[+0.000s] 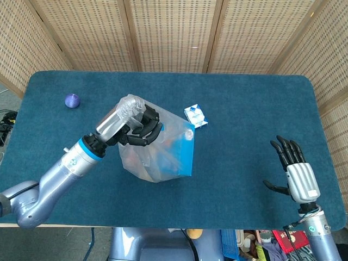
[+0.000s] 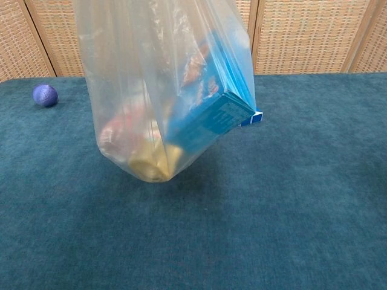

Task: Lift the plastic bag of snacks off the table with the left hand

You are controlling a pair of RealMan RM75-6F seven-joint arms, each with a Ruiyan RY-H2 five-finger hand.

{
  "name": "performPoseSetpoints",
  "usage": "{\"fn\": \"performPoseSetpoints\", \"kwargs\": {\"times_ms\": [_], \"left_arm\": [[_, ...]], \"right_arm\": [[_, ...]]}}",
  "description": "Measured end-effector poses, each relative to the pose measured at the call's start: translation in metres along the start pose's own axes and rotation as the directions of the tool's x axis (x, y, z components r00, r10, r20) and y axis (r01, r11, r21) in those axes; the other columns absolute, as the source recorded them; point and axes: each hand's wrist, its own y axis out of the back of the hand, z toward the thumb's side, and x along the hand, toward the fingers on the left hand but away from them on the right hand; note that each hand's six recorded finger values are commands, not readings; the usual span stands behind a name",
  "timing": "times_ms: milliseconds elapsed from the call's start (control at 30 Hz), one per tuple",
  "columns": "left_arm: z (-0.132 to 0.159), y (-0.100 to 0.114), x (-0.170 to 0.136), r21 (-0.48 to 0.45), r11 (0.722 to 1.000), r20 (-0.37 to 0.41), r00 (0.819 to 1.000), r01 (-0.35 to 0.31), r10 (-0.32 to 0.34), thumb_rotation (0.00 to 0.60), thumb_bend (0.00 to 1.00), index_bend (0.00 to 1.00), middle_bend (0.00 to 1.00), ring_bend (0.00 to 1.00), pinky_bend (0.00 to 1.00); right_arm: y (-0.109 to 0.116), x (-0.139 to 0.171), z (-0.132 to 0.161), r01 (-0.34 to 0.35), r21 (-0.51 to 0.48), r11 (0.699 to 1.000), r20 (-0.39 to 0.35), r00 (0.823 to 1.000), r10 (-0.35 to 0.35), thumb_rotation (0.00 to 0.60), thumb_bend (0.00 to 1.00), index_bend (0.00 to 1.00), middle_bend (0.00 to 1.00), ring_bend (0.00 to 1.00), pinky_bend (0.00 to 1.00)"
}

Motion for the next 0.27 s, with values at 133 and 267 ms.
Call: {"fn": "performPoseSetpoints", "kwargs": {"times_ms": [133, 267], "left_arm": [[0.018, 0.011, 0.0, 0.062, 0.998, -0.002, 1.0, 0.02, -0.02, 0.6, 1.0, 1.0, 1.0, 0.8, 0.82], [0.029, 0.017, -0.001, 0.084, 0.996, -0.001, 1.0, 0.025, -0.025, 0.6, 1.0, 1.0, 1.0, 0.8, 0.82]], "right_arm": [[0.002, 0.0, -0.001, 0.005, 0.0, 1.0, 0.003, 1.0, -0.005, 0.6, 0.0, 0.0, 0.0, 0.0, 0.0], [0.003, 0.0, -0.001, 0.008, 0.0, 1.0, 0.005, 1.0, -0.008, 0.6, 0.0, 0.0, 0.0, 0.0, 0.0]]}}
